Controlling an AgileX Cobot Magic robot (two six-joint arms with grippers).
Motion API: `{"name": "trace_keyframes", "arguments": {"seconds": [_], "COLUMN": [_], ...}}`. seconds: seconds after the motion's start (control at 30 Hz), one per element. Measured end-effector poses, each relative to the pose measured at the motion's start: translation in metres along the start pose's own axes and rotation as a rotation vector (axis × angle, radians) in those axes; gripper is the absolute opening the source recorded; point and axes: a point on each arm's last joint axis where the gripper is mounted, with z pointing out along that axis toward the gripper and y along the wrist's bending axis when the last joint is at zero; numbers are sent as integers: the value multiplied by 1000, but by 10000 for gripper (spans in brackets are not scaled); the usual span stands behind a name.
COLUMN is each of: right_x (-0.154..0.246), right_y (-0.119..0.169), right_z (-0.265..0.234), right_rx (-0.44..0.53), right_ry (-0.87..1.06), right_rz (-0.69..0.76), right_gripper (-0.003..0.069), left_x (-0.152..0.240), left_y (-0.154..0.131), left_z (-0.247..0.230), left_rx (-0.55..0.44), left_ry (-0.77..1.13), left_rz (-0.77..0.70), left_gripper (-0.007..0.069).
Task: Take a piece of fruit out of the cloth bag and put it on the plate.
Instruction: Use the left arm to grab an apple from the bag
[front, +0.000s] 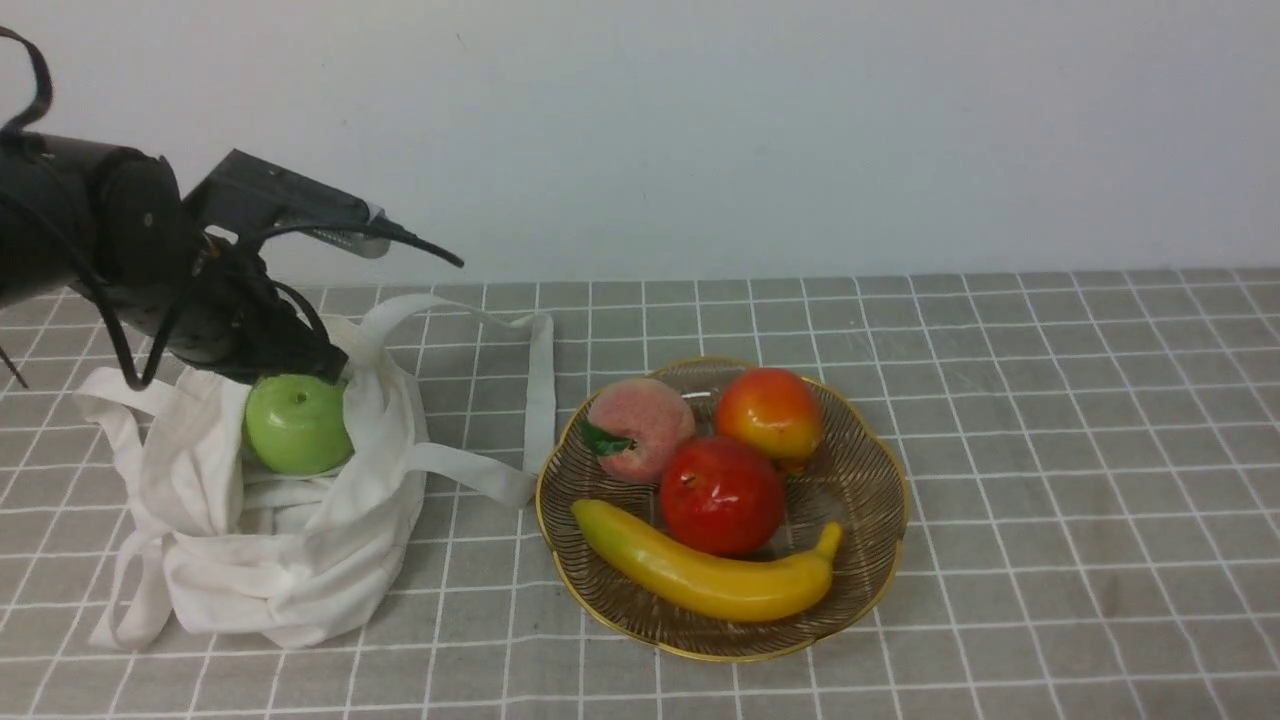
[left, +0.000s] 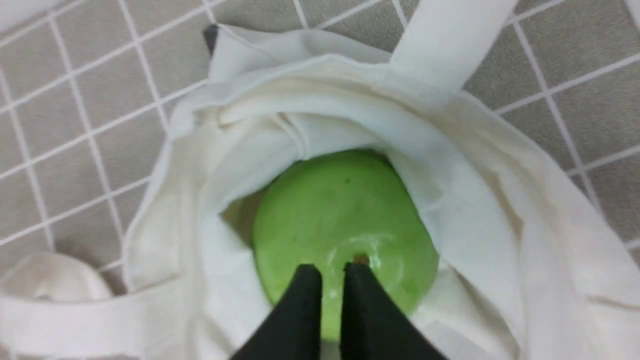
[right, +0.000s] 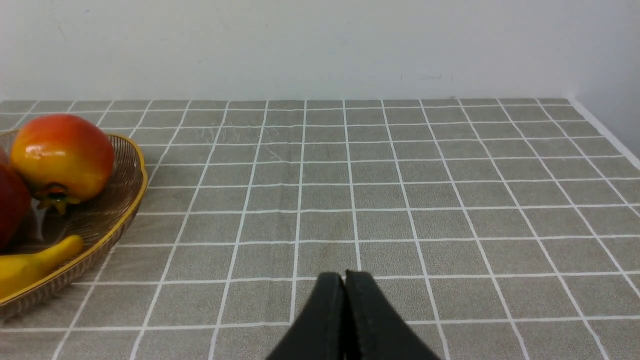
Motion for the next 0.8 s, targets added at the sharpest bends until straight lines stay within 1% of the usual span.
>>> {"name": "trace_keyframes", "arguments": {"seconds": [0.13, 0.23, 0.3, 0.37, 0.43, 0.47, 0.53, 0.6, 0.67, 0.73, 0.8], "right_x": [0, 0, 0, 0, 0, 0, 0, 0, 0, 0, 0], "right_y": [0, 0, 0, 0, 0, 0, 0, 0, 0, 0, 0], "right_z": [0, 0, 0, 0, 0, 0, 0, 0, 0, 0, 0], "right_rx": [0, 0, 0, 0, 0, 0, 0, 0, 0, 0, 0], "right_ry": [0, 0, 0, 0, 0, 0, 0, 0, 0, 0, 0], "right_rz": [0, 0, 0, 0, 0, 0, 0, 0, 0, 0, 0], "right_gripper": [-18, -18, -18, -18, -18, -18, -18, -18, -18, -18, -18], "left_x": [1, 2, 2, 1, 1, 1, 2, 4, 6, 8, 10], "left_y": [0, 0, 0, 0, 0, 0, -1, -2, -3, -4, -5], "left_z": [-6, -4, 1, 8, 17, 19, 29, 38, 45, 54, 60], "left_rx": [1, 1, -5, -10, -13, -13, -13, -14, -15, -9, -3], "left_ry": [11, 18, 17, 13, 11, 12, 16, 22, 34, 48, 61], "left_rz": [-1, 6, 23, 39, 52, 55, 65, 78, 90, 94, 94], "left_gripper": [-6, -8, 9, 50, 151, 162, 272, 419, 506, 622, 668]}}
